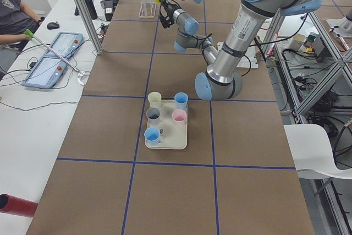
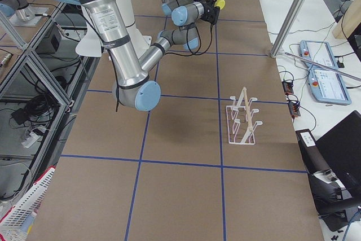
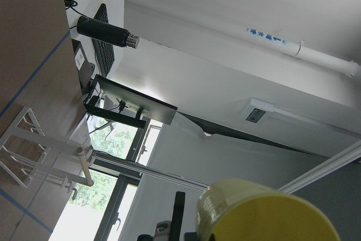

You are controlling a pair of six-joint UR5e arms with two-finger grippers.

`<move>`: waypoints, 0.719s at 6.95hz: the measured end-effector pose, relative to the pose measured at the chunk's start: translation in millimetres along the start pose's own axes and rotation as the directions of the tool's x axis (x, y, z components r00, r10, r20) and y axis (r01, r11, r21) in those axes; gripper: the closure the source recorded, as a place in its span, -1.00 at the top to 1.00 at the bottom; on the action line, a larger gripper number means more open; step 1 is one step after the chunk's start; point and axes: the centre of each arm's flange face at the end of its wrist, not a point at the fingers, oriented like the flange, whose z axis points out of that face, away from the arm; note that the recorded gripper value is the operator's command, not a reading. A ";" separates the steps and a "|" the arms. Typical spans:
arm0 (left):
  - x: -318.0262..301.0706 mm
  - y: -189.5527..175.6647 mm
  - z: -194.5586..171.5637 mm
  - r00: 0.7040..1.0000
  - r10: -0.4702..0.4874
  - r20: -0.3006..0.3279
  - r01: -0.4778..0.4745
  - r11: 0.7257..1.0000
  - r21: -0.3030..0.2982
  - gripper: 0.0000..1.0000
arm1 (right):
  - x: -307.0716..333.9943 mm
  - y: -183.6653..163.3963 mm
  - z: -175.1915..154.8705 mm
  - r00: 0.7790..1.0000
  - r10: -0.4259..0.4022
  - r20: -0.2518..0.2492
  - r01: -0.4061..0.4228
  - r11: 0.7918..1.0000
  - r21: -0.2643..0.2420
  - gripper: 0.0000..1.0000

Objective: Transfer IKEA cup to right arm and place on rack

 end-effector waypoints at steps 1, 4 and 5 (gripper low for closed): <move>-0.2 0.4 0.2 1.000 0.000 0.001 0.000 1.000 0.000 -1.00 | 0.4 0.8 0.3 1.000 0.001 -0.001 -0.001 1.000 -0.001 0.22; -2.1 0.8 -1.4 1.000 0.002 0.003 -0.002 1.000 -0.003 0.99 | 2.5 1.4 0.7 1.000 -0.004 -0.003 0.004 1.000 -0.003 -0.88; -3.1 -0.5 -3.2 1.000 0.008 0.003 -0.008 1.000 -0.004 1.00 | 3.2 1.7 0.4 1.000 -0.016 -0.002 0.016 1.000 -0.006 -0.88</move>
